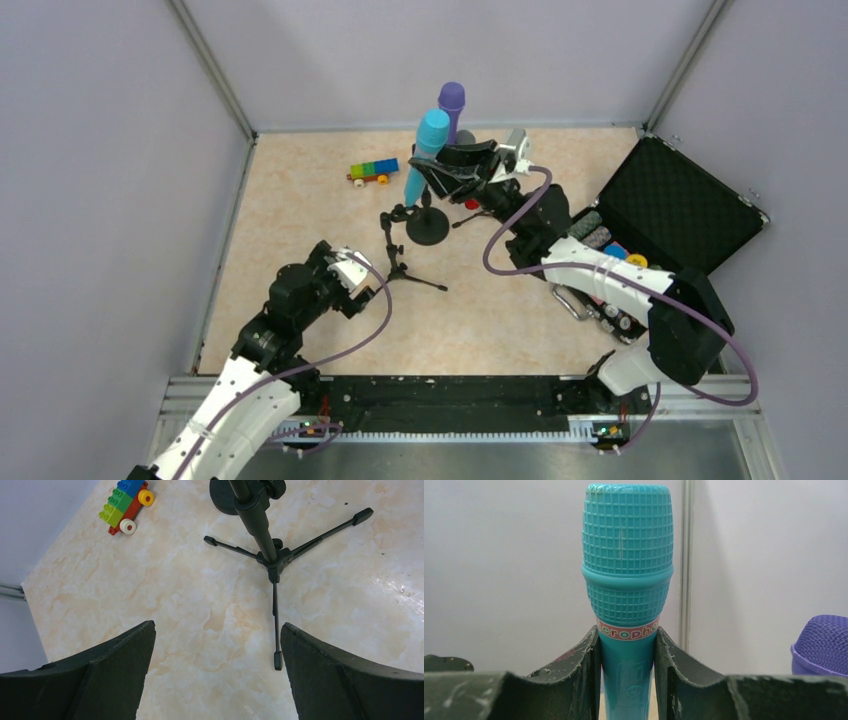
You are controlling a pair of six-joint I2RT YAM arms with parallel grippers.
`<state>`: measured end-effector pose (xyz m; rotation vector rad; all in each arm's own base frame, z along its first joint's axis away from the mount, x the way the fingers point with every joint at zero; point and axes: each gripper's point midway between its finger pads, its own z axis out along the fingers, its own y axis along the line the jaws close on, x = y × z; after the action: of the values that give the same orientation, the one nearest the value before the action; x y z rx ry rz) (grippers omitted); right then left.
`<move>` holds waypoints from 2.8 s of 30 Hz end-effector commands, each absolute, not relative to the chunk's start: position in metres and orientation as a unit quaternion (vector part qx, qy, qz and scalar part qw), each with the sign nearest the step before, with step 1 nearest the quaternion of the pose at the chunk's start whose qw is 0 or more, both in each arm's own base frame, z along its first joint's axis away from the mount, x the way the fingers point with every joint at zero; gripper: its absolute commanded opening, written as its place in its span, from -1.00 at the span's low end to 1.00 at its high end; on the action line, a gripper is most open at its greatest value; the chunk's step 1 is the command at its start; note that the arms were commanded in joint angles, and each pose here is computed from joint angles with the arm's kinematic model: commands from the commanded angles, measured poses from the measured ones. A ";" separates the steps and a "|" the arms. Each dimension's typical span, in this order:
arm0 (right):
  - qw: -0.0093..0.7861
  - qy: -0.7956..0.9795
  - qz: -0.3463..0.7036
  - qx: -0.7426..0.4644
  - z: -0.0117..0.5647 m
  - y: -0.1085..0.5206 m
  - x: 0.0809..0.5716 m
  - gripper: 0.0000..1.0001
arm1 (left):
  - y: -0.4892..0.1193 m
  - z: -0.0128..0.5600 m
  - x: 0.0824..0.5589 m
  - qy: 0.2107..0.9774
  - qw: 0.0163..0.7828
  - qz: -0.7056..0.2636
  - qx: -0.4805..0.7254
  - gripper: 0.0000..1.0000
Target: Attach the microphones to the stand
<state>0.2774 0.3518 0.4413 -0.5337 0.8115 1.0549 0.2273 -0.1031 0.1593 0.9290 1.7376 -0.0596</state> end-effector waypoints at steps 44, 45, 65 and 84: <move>0.743 0.393 0.501 -0.206 0.425 0.339 0.290 -1.00 | -0.103 0.158 0.229 0.727 0.563 -0.019 0.392 0.98; 0.742 0.394 0.501 -0.207 0.425 0.339 0.290 -1.00 | -0.103 0.158 0.229 0.727 0.563 -0.019 0.393 0.98; 0.716 0.463 0.473 -0.221 0.386 0.354 0.308 -1.00 | -0.101 0.155 0.230 0.730 0.559 -0.014 0.392 0.98; 0.706 0.496 0.442 -0.246 0.359 0.370 0.309 -1.00 | -0.101 0.153 0.230 0.732 0.557 -0.014 0.393 0.98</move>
<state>0.2987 0.3560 0.3969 -0.4810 0.9807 1.0406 0.2262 -0.0986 0.1467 0.9380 1.7599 -0.0359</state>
